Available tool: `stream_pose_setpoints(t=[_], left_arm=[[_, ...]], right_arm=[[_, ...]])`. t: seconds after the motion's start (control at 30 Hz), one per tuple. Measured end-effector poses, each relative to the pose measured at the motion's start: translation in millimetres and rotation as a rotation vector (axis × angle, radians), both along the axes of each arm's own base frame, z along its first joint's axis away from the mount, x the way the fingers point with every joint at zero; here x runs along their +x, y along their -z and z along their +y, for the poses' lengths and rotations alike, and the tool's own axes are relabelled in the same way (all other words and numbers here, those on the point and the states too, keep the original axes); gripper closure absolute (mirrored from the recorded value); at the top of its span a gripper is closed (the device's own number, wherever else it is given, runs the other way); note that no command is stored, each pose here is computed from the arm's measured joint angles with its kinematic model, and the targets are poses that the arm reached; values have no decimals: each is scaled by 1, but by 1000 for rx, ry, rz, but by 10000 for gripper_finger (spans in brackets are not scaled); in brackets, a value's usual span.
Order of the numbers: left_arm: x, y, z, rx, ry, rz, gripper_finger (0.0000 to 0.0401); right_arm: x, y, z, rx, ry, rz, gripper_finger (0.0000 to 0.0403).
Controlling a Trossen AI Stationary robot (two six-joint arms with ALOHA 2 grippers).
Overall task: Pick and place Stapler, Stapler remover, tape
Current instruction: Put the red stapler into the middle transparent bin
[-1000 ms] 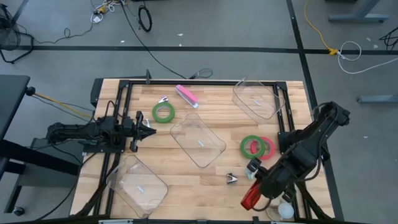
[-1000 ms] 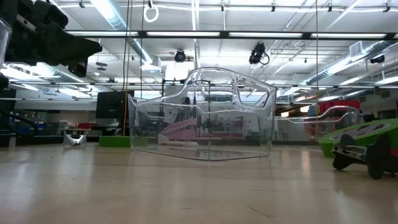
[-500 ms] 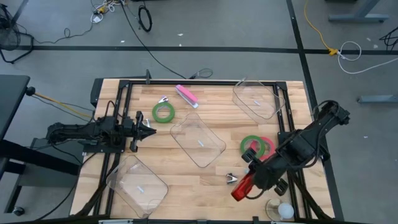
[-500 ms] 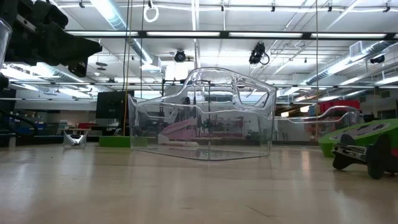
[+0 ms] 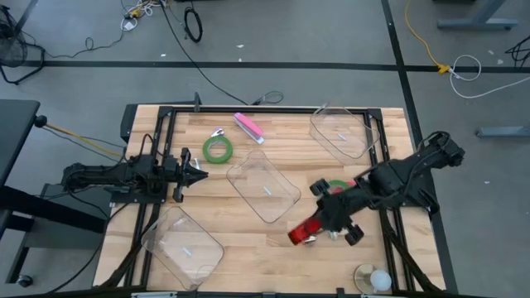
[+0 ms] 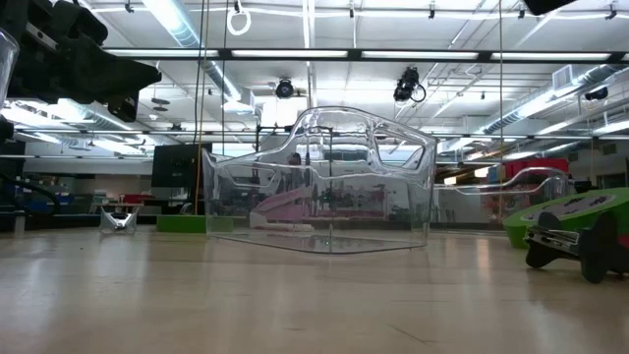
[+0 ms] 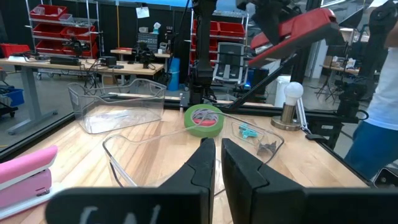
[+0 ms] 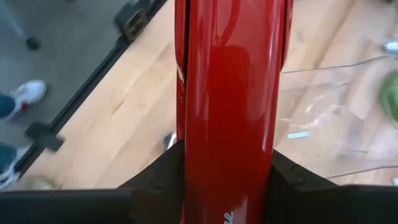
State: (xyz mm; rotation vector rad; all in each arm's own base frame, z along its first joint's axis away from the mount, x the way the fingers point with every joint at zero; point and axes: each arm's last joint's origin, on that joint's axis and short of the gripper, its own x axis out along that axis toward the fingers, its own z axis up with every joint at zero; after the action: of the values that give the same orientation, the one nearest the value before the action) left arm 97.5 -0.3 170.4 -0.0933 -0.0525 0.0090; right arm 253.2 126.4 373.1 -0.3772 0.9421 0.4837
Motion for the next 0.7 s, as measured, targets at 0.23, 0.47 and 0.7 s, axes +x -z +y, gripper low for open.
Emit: stream_pose_setpoints(t=[0.23, 0.47, 0.7], left_arm=[[0, 0, 0, 0, 0, 0, 371], [0, 0, 0, 0, 0, 0, 371], [0, 0, 0, 0, 0, 0, 371]], right_arm=[[18, -4, -28, 37, 133, -56, 261], [37, 4, -57, 58, 287, -41, 261], [61, 23, -78, 74, 428, 11, 261]])
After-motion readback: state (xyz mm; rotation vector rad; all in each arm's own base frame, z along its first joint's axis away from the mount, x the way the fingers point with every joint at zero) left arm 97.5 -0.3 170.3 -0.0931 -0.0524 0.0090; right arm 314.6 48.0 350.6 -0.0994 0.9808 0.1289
